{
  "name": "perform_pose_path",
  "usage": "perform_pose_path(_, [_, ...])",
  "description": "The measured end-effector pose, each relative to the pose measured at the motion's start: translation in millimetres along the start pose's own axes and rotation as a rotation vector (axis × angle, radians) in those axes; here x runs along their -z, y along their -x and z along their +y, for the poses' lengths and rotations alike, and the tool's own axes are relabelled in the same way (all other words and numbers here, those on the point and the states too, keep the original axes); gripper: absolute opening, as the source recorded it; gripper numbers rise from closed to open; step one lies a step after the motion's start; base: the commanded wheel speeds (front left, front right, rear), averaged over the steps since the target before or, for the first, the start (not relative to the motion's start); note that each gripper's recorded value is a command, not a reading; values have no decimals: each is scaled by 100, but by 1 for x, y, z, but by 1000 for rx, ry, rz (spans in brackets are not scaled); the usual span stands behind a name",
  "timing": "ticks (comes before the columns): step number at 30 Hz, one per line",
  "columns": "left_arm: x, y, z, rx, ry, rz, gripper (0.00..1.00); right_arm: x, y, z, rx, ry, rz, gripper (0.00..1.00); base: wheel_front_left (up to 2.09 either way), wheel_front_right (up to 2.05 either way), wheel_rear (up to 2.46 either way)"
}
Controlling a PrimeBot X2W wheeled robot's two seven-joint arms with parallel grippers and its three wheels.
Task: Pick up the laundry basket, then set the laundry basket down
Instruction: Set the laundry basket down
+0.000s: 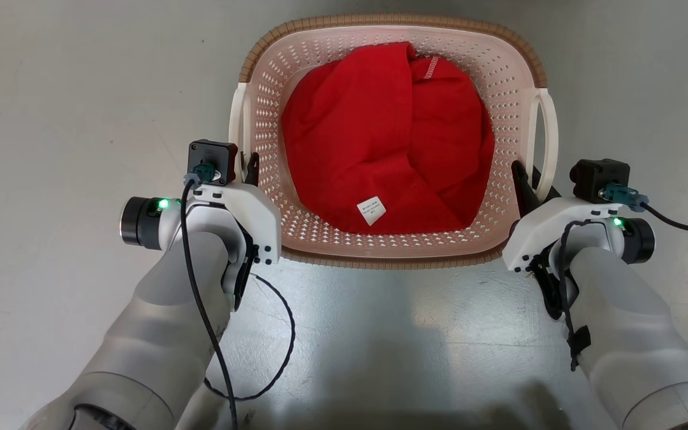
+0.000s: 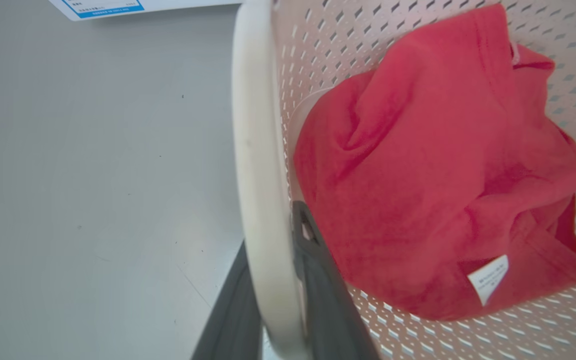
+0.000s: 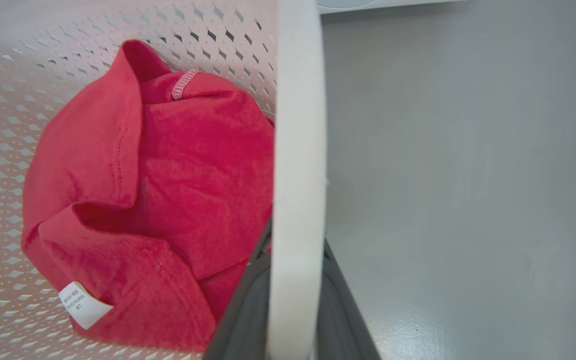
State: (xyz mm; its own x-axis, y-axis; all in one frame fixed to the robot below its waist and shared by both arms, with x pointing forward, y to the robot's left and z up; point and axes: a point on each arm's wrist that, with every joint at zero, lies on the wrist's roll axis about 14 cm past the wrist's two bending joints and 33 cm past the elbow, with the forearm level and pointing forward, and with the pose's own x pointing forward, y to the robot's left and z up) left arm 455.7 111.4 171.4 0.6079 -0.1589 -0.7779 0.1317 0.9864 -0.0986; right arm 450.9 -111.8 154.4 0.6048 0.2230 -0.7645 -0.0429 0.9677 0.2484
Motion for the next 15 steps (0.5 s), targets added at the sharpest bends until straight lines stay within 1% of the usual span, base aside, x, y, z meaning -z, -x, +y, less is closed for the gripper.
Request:
perform_pose_path(7, [2,-2,-1,2,10,4,0,1,0,-3,9,-7,0,0,0,0,0])
perform_pose_path(8, [3,-2,-2,3,12,7,0,0,0,-4,12,-12,-4,26,0,0,0])
perform_pose_path(9, [4,-3,-2,4,17,11,11,-1,-1,-5,15,-15,-8,100,0,0,0])
perform_pose_path(10, [4,-4,-2,3,19,11,70,-2,-1,-7,19,-15,-13,100,0,0,0])
perform_pose_path(11, [5,-5,-2,4,14,11,100,-5,-3,-8,21,-15,-22,100,0,0,0])
perform_pose_path(15, [10,-9,-4,8,15,21,100,-19,-11,-12,30,-14,-64,100,0,0,0])
